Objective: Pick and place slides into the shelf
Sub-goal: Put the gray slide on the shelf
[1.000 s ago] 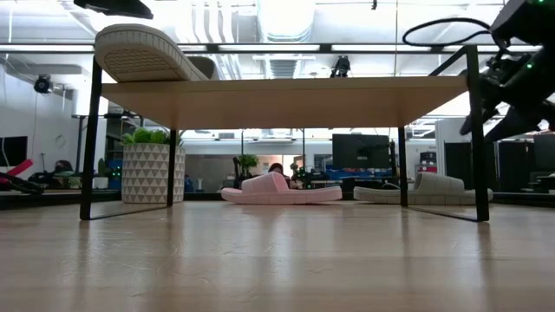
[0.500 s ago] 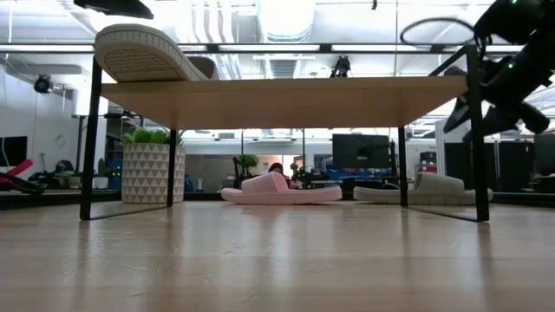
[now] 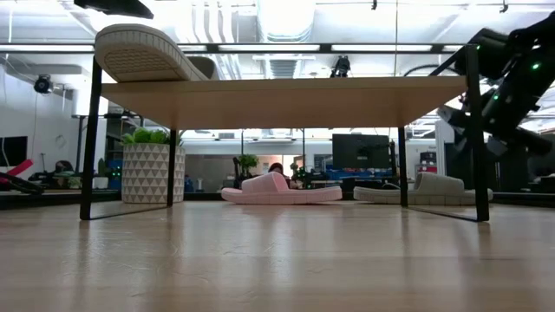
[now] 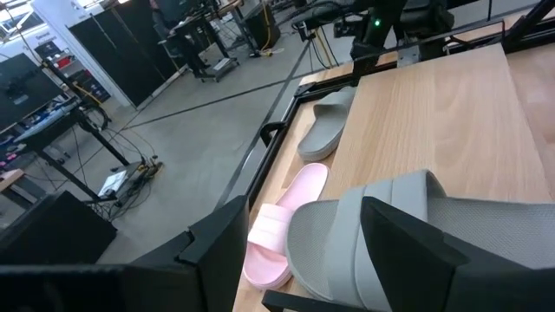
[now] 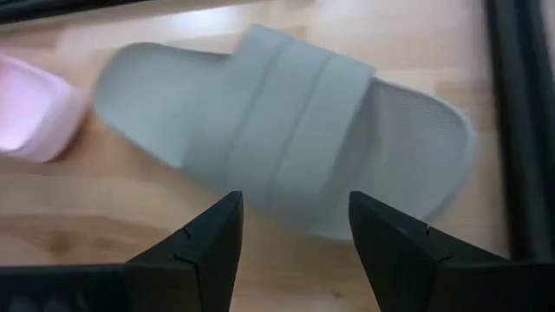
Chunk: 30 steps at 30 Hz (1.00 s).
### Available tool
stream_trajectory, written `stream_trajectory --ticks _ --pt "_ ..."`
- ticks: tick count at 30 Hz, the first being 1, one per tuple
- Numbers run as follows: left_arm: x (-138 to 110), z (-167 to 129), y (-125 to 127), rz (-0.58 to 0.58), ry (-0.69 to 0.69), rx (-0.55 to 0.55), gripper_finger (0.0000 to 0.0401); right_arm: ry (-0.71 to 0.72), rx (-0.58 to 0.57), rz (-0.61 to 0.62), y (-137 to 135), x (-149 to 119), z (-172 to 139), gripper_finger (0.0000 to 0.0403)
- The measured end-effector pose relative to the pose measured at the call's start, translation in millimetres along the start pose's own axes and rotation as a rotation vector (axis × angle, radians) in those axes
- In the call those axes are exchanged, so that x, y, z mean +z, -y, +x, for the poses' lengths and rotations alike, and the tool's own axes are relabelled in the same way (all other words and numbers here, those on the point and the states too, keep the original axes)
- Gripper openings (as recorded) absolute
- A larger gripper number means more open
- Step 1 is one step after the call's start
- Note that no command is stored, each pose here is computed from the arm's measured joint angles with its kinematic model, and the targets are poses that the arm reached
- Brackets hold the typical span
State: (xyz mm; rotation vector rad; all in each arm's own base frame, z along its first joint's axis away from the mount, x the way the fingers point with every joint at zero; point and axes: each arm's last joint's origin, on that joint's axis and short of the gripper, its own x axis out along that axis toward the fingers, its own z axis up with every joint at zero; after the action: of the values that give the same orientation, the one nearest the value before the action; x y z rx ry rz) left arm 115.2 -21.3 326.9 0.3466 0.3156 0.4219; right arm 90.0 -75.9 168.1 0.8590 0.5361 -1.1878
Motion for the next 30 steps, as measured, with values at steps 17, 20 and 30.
stream_trajectory --ticks 17,20,30 --pt "0 2 2 0.007 -0.007 -0.001 0.0208 -0.022 -0.083 -0.009 -9 10 40 0.0201" --pt "0 3 4 0.013 -0.014 -0.002 0.0208 -0.032 -0.088 -0.021 -9 9 41 0.0201" --pt "0 9 10 0.038 -0.037 -0.006 0.0208 -0.04 -0.093 -0.054 -6 7 37 0.0201"
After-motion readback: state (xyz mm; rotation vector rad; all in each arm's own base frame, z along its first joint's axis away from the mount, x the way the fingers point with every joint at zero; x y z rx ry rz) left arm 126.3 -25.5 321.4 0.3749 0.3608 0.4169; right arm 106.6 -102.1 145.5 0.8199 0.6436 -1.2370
